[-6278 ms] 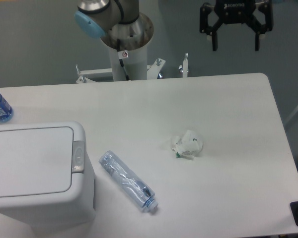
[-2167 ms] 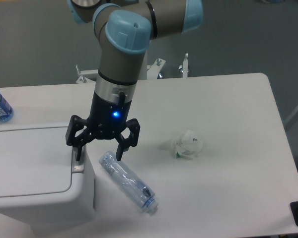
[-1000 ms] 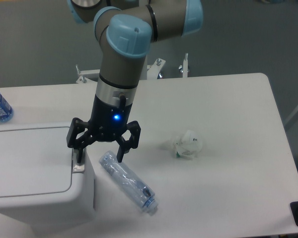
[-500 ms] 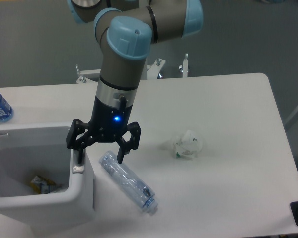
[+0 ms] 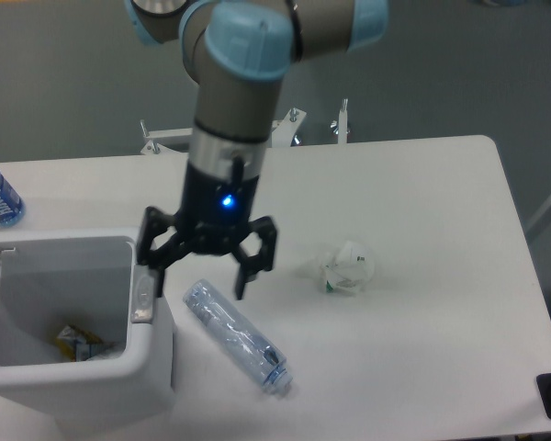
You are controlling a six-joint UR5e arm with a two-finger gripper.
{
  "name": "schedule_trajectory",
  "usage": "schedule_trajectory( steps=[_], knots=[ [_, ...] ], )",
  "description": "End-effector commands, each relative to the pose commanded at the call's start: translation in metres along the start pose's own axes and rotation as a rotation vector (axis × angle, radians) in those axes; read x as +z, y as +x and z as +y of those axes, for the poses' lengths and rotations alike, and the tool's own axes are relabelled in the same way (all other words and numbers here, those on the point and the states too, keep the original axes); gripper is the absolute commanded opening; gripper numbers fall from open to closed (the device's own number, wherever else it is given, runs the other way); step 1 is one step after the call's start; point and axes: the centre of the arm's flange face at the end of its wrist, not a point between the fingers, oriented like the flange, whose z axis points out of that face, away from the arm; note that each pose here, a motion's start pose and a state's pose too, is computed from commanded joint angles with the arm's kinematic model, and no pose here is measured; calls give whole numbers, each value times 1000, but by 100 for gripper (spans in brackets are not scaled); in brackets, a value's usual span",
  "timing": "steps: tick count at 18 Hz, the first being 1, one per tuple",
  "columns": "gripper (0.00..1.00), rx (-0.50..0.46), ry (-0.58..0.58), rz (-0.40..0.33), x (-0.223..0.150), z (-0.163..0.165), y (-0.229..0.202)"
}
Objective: Open the trash can
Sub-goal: 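Raise the gripper away from the trash can as the lid opens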
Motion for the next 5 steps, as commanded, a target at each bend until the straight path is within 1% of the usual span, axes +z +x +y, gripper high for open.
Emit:
schedule_trajectory(
  steps=[2,5],
  knots=[
    [100,33,-13,-76,-8,3,-27],
    [100,163,-60,-112,-3,14,-41]
  ],
)
